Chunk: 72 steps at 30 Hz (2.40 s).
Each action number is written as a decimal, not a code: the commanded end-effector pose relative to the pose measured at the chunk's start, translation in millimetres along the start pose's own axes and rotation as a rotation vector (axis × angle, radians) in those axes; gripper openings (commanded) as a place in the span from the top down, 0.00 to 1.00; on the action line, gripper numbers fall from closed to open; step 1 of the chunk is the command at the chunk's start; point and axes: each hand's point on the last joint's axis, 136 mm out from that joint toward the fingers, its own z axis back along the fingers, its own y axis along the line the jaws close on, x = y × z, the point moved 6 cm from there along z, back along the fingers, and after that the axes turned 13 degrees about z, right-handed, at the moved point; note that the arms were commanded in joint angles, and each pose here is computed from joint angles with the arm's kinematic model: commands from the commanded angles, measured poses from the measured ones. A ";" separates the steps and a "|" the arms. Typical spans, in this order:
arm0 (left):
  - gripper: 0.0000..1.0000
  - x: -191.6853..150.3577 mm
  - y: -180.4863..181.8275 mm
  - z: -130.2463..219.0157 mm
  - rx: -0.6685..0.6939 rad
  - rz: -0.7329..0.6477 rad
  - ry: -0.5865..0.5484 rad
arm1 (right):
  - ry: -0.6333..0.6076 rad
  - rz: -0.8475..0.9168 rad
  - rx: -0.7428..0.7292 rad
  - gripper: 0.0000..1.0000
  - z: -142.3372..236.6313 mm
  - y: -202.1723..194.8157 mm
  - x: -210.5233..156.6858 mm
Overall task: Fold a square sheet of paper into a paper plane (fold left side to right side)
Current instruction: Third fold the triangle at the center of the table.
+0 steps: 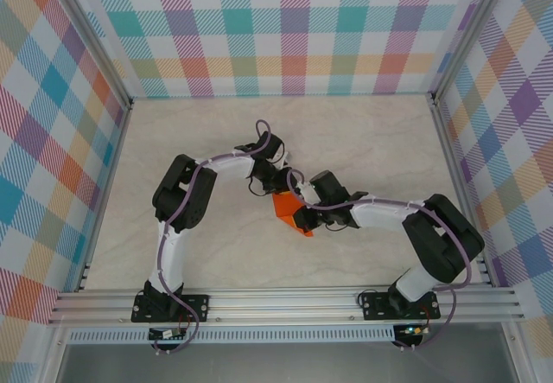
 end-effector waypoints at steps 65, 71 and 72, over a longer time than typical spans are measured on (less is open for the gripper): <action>0.89 -12.8 25.4 -30.0 0.137 0.010 0.071 | 0.071 -0.132 -0.020 1.00 -12.0 -41.9 7.2; 0.90 -13.3 25.6 -30.7 0.139 0.010 0.072 | 0.062 -0.128 -0.012 1.00 -11.1 -40.9 10.3; 0.90 -13.4 25.4 -30.4 0.139 0.009 0.071 | 0.061 -0.128 -0.010 1.00 -10.9 -40.7 10.9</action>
